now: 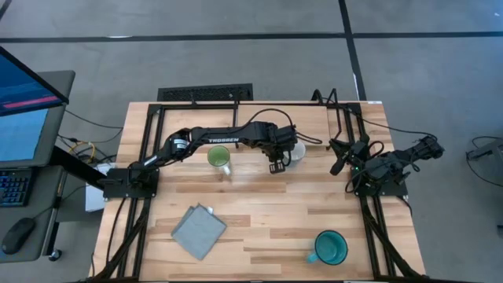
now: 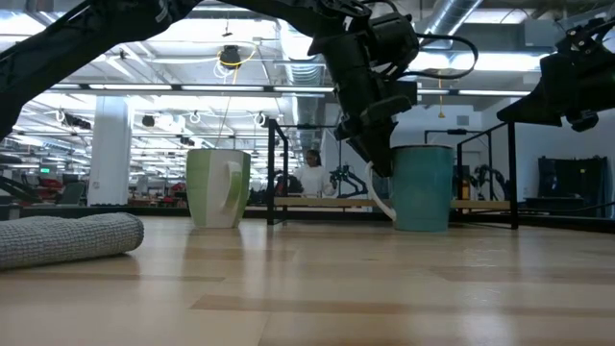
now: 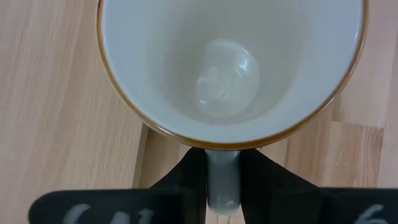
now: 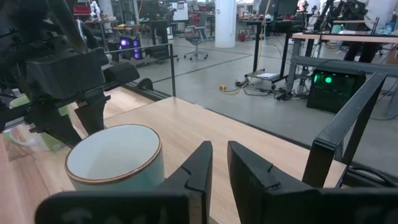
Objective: Stack small to large cups/mugs on shelf
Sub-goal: Put the light blue mug on the shelf, then put the green mug on the shelf
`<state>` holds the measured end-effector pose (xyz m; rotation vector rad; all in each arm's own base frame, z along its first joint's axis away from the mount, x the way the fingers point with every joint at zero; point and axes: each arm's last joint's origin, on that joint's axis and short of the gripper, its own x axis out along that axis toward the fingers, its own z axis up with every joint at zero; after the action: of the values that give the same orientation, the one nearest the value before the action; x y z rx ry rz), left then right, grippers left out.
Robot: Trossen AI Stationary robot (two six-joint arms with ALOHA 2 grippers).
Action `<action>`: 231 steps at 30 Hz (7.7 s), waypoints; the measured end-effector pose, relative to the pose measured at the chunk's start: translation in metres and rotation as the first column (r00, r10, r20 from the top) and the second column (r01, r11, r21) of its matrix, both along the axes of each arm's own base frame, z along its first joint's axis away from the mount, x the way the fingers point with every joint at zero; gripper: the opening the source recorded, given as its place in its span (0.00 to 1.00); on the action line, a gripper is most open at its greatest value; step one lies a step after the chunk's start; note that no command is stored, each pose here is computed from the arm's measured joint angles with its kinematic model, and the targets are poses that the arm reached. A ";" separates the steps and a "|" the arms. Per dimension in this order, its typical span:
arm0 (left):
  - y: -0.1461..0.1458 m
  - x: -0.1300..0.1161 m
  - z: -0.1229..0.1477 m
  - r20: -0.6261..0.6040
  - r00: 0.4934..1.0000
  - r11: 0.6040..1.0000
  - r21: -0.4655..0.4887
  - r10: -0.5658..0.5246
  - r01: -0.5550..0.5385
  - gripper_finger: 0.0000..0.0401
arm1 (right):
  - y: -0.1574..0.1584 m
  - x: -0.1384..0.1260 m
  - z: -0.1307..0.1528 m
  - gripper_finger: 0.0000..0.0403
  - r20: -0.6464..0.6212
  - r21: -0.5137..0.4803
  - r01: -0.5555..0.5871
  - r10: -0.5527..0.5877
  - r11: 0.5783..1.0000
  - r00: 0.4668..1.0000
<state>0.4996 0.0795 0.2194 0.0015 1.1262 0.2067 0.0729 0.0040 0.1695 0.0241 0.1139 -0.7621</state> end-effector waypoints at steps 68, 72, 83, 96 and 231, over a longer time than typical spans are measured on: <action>0.033 -0.033 0.076 0.098 0.919 0.924 -0.029 0.381 -0.380 0.11 | 0.000 0.000 0.000 0.18 -0.001 -0.001 0.000 0.000 1.000 1.000; 0.044 -0.040 0.076 0.079 0.868 0.871 -0.056 0.491 -0.488 0.11 | 0.000 0.000 0.000 0.18 -0.001 -0.001 0.000 0.000 1.000 1.000; 0.064 -0.053 0.075 0.075 0.656 0.660 -0.109 0.751 -0.744 0.11 | 0.000 0.000 0.000 0.18 -0.001 -0.001 0.000 0.000 1.000 1.000; 0.063 -0.057 0.068 0.049 0.469 0.471 -0.145 0.882 -0.870 0.11 | 0.000 0.000 0.000 0.18 -0.001 -0.001 0.000 0.000 1.000 1.000; -0.139 -0.032 0.146 0.561 0.664 0.611 -0.319 -0.494 0.724 0.82 | 0.001 0.001 0.001 0.18 0.058 0.064 -0.036 0.032 0.997 0.998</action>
<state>0.4676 -0.0595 0.3653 -0.1252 0.6470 -0.7323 0.0743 0.0052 0.1707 0.1054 0.0842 -0.7227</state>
